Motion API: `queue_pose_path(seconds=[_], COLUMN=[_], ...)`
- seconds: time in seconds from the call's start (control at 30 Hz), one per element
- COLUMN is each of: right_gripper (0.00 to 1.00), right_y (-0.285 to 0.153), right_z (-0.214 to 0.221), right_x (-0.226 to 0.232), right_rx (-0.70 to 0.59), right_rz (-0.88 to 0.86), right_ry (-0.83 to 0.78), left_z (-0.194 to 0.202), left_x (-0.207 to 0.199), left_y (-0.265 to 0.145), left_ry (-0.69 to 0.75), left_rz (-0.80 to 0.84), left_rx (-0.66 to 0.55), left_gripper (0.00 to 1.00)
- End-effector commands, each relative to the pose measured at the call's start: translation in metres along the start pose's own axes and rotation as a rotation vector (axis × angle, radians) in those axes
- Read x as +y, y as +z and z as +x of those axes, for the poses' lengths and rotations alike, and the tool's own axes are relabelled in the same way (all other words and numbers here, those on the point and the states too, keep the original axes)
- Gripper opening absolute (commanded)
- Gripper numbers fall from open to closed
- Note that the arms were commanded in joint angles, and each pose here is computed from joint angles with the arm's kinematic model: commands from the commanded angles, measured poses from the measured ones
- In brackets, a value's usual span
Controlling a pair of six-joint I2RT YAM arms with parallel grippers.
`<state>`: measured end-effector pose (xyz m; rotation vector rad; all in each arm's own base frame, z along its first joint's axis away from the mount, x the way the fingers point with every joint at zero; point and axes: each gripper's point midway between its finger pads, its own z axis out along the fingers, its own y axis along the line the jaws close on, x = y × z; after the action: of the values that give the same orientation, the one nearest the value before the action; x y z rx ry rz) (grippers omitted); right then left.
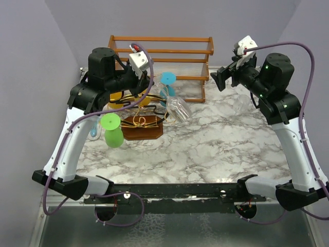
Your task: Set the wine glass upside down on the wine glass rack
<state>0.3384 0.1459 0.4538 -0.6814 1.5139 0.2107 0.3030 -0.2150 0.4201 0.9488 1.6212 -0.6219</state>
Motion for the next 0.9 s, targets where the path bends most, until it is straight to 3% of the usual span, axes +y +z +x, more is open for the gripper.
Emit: queue_pose_path(seconds=[0.0,0.23,0.4,0.87], right_gripper=[1.00,1.00,1.00,1.00], right_y=[0.009,0.012,0.011,0.013], right_z=[0.002,0.009,0.012,0.018], right_x=[-0.012,-0.002,0.002,0.011], right_rx=[-0.013,-0.005,-0.008,-0.003], right_rz=[0.059,0.003,-0.026,-0.085], right_ry=[0.013,0.019,0.022,0.030], left_z=[-0.010,0.031,0.054,0.069], left_x=[-0.028,-0.083,-0.096,-0.061], left_y=[-0.025,-0.048,-0.054,-0.027], left_ry=[0.210,0.399,0.506,0.561], left_rz=[0.091,0.384,0.485,0.288], left_rx=[0.010,0.094,0.110,0.161], left_gripper=[0.00,0.00,0.00,0.00])
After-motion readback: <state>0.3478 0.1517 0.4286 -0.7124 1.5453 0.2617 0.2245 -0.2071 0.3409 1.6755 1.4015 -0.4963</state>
